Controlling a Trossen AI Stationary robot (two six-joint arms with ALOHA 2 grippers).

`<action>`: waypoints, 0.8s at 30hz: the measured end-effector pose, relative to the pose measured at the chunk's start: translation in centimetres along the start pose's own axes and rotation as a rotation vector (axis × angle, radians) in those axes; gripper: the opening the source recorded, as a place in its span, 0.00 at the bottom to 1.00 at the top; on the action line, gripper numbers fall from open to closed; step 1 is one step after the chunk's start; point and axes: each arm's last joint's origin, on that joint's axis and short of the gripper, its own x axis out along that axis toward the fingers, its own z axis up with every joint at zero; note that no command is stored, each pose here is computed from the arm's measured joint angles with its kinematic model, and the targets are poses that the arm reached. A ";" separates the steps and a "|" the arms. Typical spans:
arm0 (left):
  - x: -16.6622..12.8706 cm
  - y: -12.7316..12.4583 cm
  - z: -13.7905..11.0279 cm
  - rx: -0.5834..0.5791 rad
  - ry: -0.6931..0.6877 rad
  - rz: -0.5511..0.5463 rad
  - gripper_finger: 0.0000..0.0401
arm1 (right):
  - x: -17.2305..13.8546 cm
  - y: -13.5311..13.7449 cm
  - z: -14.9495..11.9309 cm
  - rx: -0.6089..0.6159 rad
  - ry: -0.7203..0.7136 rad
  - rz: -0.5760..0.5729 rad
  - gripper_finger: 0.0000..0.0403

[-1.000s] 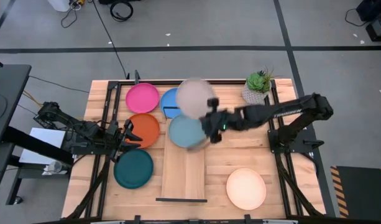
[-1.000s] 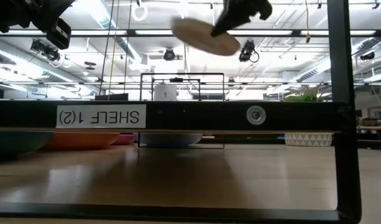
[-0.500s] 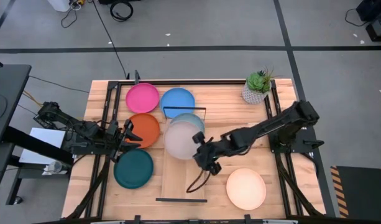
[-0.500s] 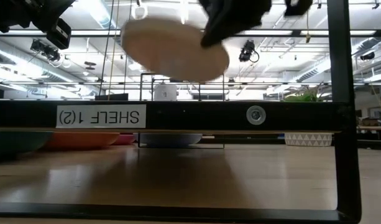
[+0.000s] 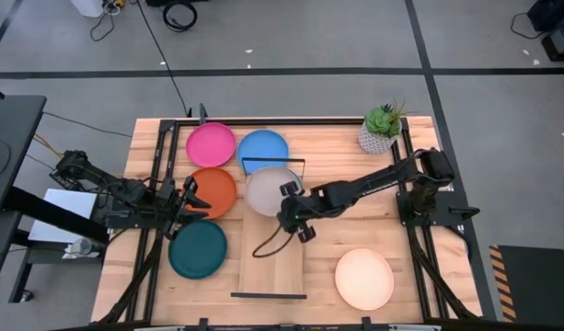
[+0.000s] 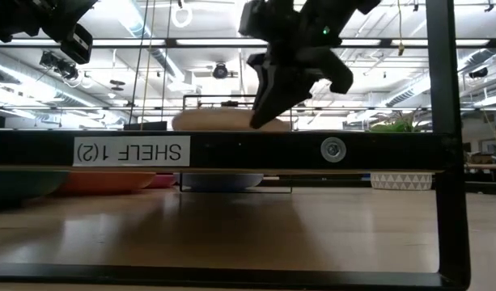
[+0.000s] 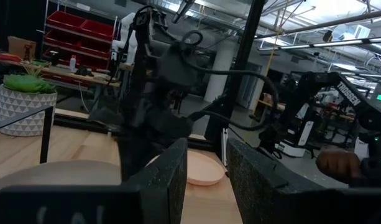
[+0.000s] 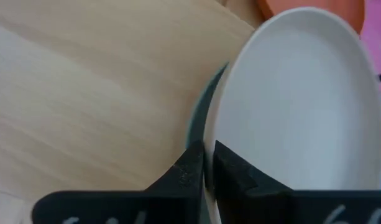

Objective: Place and stack plates onto a shelf
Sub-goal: Stack the gray plate on top of the light blue plate on the shelf, then stack the light orange plate on top of the gray plate on the shelf

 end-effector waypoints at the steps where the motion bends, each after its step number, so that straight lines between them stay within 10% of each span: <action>1: 0.0 0.0 0.0 0.000 0.001 0.000 0.30 | 0.2 -0.2 -0.1 0.013 -0.002 0.010 0.10; 14: 0.0 0.0 0.0 -0.001 0.003 0.000 0.30 | -2.3 0.1 2.2 0.072 -0.043 -0.097 0.28; 24: 0.0 0.0 0.0 -0.001 0.002 -0.004 0.30 | 1.4 -1.8 0.6 0.243 -0.127 -0.155 0.28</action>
